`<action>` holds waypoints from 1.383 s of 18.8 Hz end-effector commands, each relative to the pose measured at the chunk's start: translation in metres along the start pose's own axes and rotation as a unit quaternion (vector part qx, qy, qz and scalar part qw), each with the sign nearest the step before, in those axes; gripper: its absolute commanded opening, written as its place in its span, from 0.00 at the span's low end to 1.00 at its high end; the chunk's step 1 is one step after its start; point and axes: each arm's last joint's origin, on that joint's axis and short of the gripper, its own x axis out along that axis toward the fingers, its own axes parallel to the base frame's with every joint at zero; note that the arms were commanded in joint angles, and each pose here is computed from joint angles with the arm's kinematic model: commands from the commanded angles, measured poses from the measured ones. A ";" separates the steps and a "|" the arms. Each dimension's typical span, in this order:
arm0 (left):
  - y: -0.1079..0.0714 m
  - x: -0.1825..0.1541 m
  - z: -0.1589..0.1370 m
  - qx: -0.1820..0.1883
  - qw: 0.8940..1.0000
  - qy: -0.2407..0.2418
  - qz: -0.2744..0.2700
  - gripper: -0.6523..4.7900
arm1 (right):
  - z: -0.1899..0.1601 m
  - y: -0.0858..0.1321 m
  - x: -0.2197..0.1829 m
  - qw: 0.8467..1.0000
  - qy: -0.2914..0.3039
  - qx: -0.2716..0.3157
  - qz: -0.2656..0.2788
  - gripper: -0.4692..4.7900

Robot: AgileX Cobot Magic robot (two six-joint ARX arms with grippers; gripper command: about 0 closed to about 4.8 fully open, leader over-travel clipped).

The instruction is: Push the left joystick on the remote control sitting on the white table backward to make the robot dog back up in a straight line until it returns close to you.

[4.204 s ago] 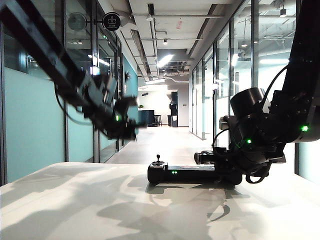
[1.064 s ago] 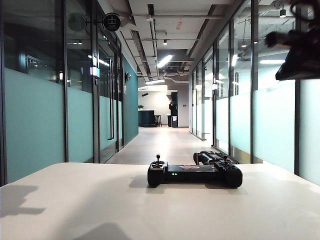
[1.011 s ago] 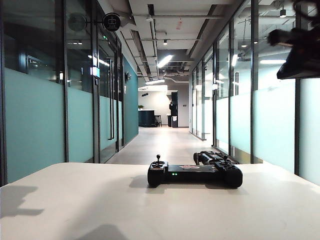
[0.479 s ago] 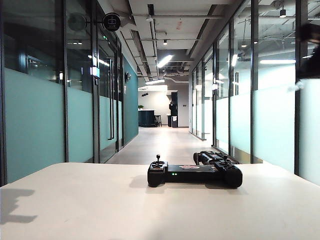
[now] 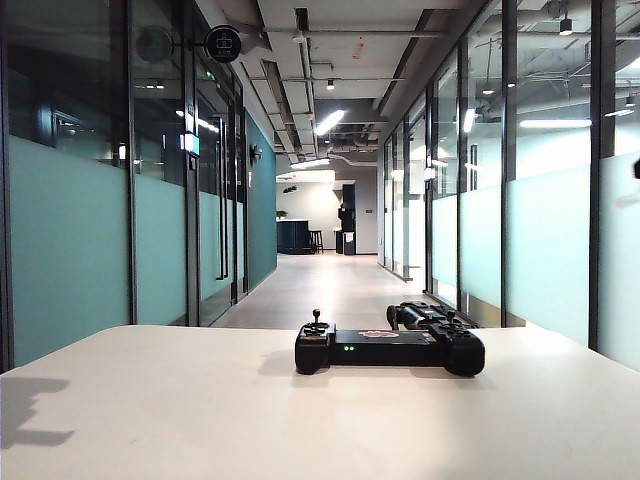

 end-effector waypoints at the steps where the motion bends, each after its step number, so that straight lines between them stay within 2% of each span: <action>1: 0.000 0.000 0.002 0.000 1.000 -0.007 -0.002 0.11 | -0.012 -0.002 -0.008 1.000 -0.009 -0.001 -0.003 0.08; 4: 0.000 0.000 0.002 -0.001 1.000 -0.008 -0.002 0.11 | -0.021 -0.003 -0.013 1.000 -0.028 0.000 -0.003 0.08; 8: 0.000 0.000 0.002 0.000 1.000 -0.008 -0.002 0.11 | -0.021 -0.009 -0.018 0.998 -0.036 -0.016 -0.038 0.08; 12: 0.000 0.000 0.002 0.000 1.000 -0.008 -0.002 0.11 | -0.014 -0.021 -0.025 0.991 -0.081 -0.009 -0.108 0.08; 16: 0.000 0.000 0.002 -0.001 1.000 -0.008 -0.002 0.11 | -0.011 -0.030 -0.031 0.983 -0.106 -0.007 -0.152 0.08; 22: 0.000 -0.001 0.002 0.000 1.000 -0.008 -0.002 0.11 | -0.011 -0.031 -0.031 0.989 -0.104 -0.013 -0.104 0.08; 26: 0.000 -0.001 0.002 0.000 1.000 -0.008 -0.002 0.11 | -0.011 -0.032 -0.031 0.988 -0.105 -0.013 -0.111 0.08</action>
